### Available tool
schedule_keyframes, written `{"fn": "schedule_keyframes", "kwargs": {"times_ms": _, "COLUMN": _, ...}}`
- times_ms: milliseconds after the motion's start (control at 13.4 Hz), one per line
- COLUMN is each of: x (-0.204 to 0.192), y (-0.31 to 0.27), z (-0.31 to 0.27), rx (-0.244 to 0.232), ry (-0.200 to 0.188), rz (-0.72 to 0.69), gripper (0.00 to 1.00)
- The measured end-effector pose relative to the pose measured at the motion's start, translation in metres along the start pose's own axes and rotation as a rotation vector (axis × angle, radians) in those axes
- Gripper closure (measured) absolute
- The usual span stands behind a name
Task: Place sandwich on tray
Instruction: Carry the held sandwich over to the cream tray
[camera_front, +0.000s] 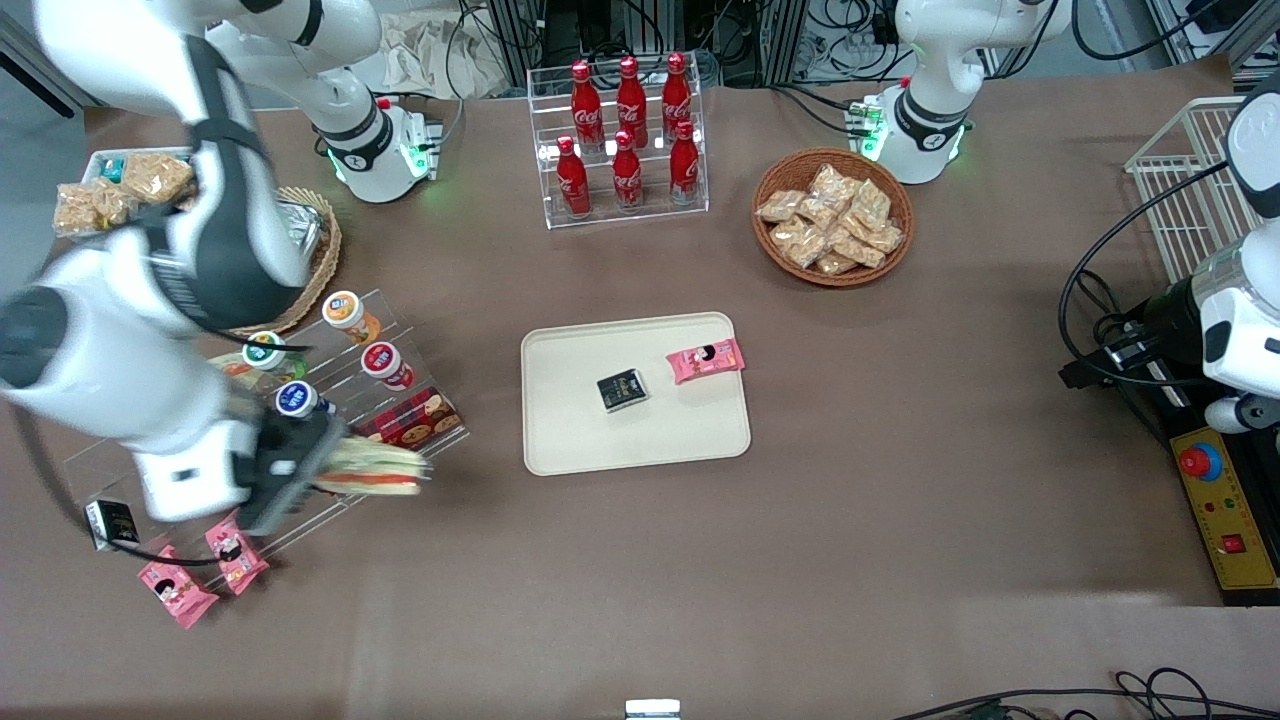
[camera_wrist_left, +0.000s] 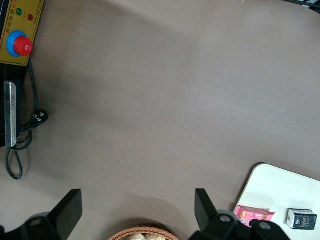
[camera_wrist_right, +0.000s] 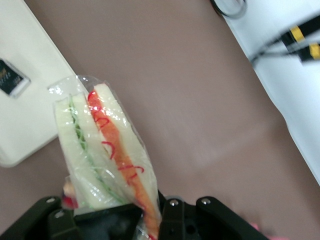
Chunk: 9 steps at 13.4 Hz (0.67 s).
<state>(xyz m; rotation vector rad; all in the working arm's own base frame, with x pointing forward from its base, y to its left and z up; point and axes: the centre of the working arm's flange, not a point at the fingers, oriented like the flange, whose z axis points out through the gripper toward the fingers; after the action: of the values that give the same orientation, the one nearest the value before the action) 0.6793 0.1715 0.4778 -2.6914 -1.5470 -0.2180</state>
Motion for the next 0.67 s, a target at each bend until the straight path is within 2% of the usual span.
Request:
{"fn": "schedule_keyframes", "kwargs": {"times_ms": 374, "x": 0.103, "y": -0.092, "z": 0.109, "rx": -0.027, "ry": 0.028, "rz": -0.118, "gripper": 1.0}}
{"fn": "schedule_keyframes", "kwargs": {"times_ms": 524, "x": 0.136, "y": -0.137, "z": 0.141, "rx": -0.07, "ry": 0.017, "rz": -0.192, "gripper": 1.0}}
{"fn": "schedule_keyframes", "kwargs": {"times_ms": 673, "x": 0.155, "y": -0.172, "z": 0.164, "rx": -0.09, "ry": 0.001, "rz": -0.259, "gripper": 1.0}}
